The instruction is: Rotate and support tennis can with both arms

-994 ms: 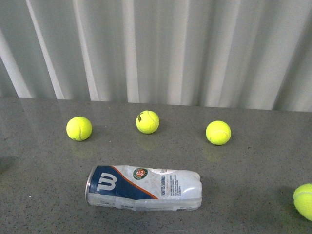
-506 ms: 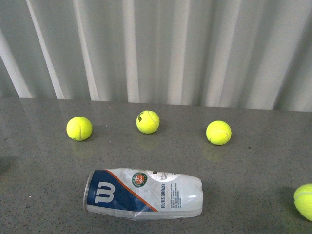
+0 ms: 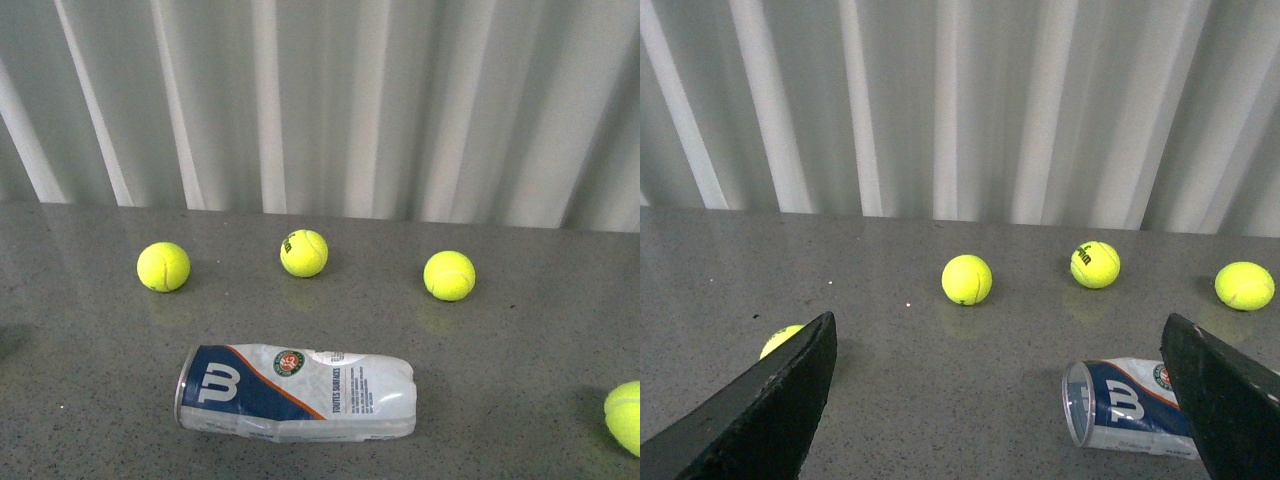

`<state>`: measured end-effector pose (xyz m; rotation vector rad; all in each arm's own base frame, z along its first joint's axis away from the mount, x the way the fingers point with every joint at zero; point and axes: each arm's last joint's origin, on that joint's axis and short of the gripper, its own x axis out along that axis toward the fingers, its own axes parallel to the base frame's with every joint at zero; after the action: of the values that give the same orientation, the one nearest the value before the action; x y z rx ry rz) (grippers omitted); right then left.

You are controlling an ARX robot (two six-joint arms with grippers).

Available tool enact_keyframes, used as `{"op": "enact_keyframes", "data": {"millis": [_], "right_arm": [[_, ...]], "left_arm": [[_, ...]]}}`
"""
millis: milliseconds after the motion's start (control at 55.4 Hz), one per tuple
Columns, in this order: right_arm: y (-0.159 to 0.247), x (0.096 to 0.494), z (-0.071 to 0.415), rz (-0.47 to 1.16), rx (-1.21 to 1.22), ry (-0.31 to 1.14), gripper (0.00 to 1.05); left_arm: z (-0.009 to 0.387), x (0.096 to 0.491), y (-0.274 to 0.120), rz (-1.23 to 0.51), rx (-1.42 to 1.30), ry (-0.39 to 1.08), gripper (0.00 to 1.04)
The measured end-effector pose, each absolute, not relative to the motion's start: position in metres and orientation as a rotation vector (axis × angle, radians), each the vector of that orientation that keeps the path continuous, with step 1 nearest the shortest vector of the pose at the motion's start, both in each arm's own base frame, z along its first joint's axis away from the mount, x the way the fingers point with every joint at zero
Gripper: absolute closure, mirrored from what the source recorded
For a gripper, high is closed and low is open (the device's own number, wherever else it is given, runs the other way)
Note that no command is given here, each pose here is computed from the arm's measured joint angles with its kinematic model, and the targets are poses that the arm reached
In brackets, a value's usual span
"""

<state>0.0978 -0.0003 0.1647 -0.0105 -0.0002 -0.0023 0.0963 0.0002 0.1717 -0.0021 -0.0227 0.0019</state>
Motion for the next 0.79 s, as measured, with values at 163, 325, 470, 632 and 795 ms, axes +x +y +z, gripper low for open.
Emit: {"op": "enact_keyframes", "data": {"millis": [163,325,470,632,795], "right_arm": [[-0.0003,0.0978,0.1647,-0.003,-0.010,0.000,1.01],[-0.0003,0.0977,0.1647,-0.002,-0.010,0.000,0.67],[-0.0003,0.0977,0.1647,-0.002,-0.010,0.000,0.39],[-0.0003,0.0977,0.1647,-0.002,-0.010,0.000,0.12],[-0.0003,0.0977,0.1647,-0.002,-0.010,0.000,0.08]], "left_arm": [[0.1717,0.0963,0.0002,0.002,-0.002,-0.023,0.07],[0.1717,0.0963,0.0002,0.002,-0.002,-0.023,0.07],[0.1717,0.0963,0.0002,0.002,-0.002,-0.023,0.07],[0.1717,0.0963,0.0002,0.002,-0.002,-0.023,0.07],[0.1717,0.0963,0.0002,0.002,-0.002,-0.023,0.07]]}}
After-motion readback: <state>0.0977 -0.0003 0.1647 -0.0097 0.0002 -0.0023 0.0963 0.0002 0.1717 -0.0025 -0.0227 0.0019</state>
